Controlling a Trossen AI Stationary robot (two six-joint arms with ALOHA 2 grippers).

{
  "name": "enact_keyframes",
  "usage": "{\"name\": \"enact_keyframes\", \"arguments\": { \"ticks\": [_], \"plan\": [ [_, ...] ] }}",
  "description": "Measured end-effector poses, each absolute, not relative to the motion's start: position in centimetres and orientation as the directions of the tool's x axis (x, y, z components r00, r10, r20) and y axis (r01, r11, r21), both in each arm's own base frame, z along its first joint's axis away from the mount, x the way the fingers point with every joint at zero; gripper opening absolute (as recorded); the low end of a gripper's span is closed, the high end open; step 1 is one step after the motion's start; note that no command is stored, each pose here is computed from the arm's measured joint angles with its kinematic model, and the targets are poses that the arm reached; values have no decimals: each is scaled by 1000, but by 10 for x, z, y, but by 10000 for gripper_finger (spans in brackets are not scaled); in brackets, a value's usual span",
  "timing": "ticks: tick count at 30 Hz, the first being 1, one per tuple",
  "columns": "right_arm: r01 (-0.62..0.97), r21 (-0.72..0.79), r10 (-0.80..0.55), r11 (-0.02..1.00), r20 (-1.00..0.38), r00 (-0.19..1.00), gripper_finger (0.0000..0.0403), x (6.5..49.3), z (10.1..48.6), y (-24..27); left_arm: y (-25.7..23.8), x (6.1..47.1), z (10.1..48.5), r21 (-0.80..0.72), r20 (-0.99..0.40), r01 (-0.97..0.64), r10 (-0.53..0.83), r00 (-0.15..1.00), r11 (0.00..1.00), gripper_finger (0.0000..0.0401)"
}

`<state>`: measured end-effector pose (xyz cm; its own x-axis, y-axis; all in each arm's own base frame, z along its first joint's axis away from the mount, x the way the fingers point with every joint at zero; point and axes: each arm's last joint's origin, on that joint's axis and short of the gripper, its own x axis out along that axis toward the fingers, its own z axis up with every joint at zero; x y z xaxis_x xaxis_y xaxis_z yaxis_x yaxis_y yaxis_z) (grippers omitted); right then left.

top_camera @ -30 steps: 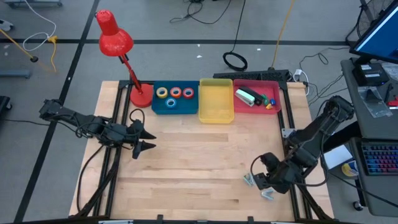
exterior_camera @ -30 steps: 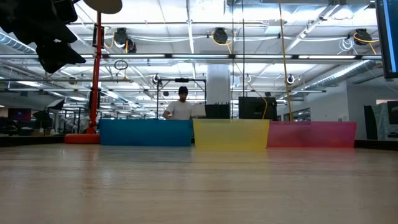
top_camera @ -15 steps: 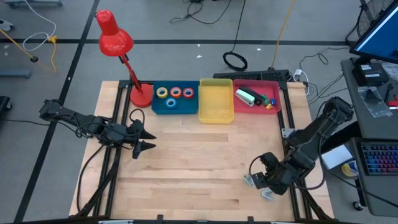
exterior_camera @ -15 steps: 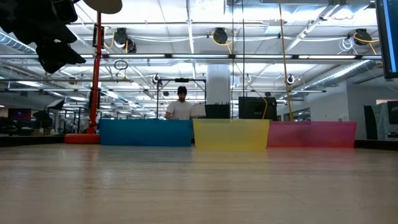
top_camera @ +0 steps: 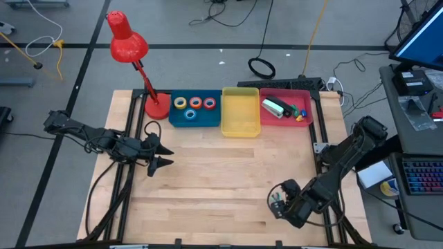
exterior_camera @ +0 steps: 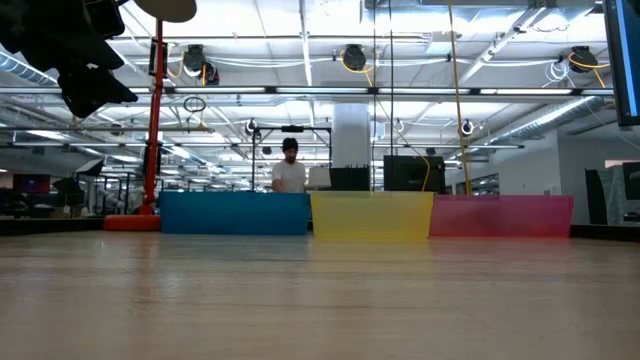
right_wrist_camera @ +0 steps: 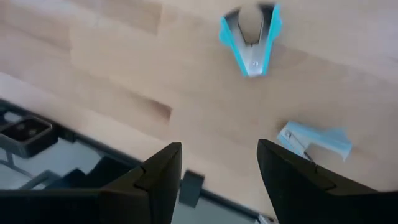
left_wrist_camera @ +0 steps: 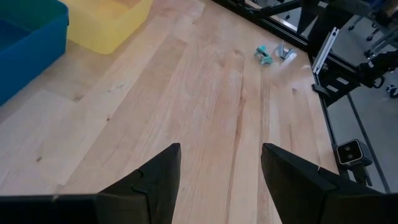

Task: Pick and place Stapler, Stapler remover, tape
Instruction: Put the light green staple remover into the yellow bin

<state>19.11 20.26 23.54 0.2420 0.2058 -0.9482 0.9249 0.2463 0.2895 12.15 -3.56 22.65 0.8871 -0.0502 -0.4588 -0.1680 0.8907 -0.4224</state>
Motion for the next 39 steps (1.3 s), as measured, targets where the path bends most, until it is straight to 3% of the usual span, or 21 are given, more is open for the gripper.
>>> {"name": "enact_keyframes", "arguments": {
  "ticks": [7, 11, 39],
  "plan": [
    [953, 168, 77, 251, -985, 154, 201, 187, 229, 190, -36, 121, 226, -422, -459, -168, -50, 887, 891, 223],
    [947, 189, 40, 262, -982, 185, 201, 192, 225, 184, -36, 121, 226, -422, -459, -168, -51, 887, 891, 223],
    [925, 288, 71, 249, -958, 279, 201, 181, 141, 158, -36, 121, 226, -418, -459, -166, -50, 887, 893, 223]
  ]
}}
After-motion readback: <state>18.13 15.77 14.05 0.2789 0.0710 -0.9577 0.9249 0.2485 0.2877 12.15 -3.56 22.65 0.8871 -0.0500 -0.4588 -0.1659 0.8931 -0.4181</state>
